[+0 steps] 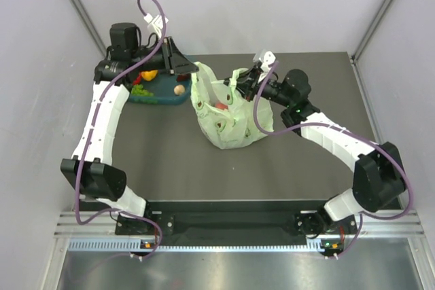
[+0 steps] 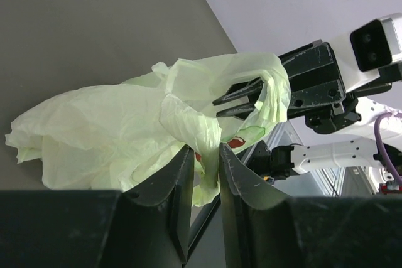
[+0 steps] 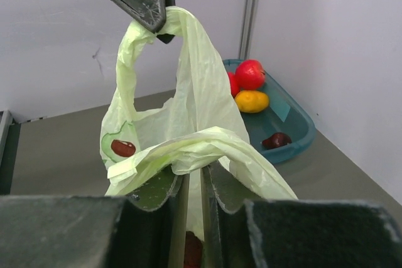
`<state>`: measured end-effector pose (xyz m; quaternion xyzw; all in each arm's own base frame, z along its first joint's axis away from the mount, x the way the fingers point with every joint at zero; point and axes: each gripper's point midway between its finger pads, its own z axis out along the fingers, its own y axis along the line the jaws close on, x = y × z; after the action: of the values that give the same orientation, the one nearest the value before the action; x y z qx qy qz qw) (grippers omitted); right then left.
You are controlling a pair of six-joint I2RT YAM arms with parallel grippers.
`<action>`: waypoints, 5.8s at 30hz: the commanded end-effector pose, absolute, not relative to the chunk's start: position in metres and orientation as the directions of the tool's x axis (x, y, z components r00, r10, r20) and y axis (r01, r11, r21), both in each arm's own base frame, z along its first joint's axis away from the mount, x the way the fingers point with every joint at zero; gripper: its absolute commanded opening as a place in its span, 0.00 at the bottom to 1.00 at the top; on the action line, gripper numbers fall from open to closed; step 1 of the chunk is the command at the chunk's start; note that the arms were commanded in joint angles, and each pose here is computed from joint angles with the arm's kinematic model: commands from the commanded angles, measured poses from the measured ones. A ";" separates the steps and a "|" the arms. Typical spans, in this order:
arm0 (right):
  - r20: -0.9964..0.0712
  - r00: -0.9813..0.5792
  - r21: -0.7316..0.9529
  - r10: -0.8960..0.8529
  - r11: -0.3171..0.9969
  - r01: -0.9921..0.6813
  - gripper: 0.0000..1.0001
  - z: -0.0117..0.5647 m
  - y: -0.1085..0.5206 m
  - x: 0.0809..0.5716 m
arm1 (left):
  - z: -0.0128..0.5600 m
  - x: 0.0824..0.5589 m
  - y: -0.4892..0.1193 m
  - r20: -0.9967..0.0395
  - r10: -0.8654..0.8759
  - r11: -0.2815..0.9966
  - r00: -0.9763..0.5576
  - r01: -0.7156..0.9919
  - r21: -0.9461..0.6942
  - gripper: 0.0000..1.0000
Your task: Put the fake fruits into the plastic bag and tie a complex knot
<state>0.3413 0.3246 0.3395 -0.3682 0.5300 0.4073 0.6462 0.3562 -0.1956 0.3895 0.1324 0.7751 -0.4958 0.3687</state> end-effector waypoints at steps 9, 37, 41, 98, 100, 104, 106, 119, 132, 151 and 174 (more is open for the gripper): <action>-0.931 0.303 -0.229 0.205 0.321 -0.919 0.29 0.379 0.352 0.336 | 0.399 0.353 -0.224 -0.743 -0.079 0.508 -0.665 0.614 -0.604 0.27; -0.919 0.362 -0.290 0.155 0.354 -0.889 0.30 0.374 0.371 0.349 | 0.391 0.343 -0.231 -0.744 0.013 0.576 -0.668 0.613 -0.541 0.02; -0.928 0.343 -0.270 0.146 0.371 -0.889 0.48 0.371 0.369 0.351 | 0.390 0.344 -0.229 -0.747 0.012 0.592 -0.664 0.607 -0.530 0.02; -0.916 0.339 -0.241 0.212 0.385 -0.891 0.11 0.382 0.375 0.366 | 0.390 0.359 -0.234 -0.746 -0.021 0.632 -0.666 0.569 -0.526 0.04; -0.902 0.363 -0.258 0.235 0.380 -0.888 0.11 0.386 0.374 0.358 | 0.391 0.360 -0.231 -0.747 -0.028 0.636 -0.664 0.565 -0.526 0.04; -0.883 0.407 -0.294 0.233 0.400 -0.868 0.16 0.393 0.372 0.353 | 0.394 0.358 -0.227 -0.747 -0.027 0.636 -0.665 0.564 -0.526 0.04; -0.877 0.417 -0.306 0.237 0.393 -0.867 0.19 0.394 0.373 0.351 | 0.392 0.356 -0.228 -0.741 -0.024 0.631 -0.671 0.565 -0.532 0.04; -0.861 0.445 -0.328 0.246 0.400 -0.856 0.43 0.390 0.371 0.347 | 0.403 0.346 -0.234 -0.747 -0.014 0.573 -0.665 0.607 -0.551 0.03; -0.853 0.444 -0.311 0.276 0.414 -0.856 0.60 0.391 0.377 0.354 | 0.398 0.338 -0.240 -0.725 -0.010 0.524 -0.689 0.614 -0.590 0.03; -0.848 0.422 -0.273 0.320 0.419 -0.866 0.00 0.403 0.383 0.350 | 0.403 0.331 -0.240 -0.740 -0.020 0.501 -0.672 0.634 -0.589 0.25; -0.908 0.256 -0.126 0.331 0.367 -0.922 0.00 0.398 0.362 0.334 | 0.402 0.325 -0.201 -0.897 -0.125 0.445 -0.424 0.784 -0.433 0.27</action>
<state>0.3514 0.3716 0.3621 -0.3519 0.4512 0.4233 0.7024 0.3219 -0.2014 0.3936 0.1900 0.7367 -0.4888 0.4268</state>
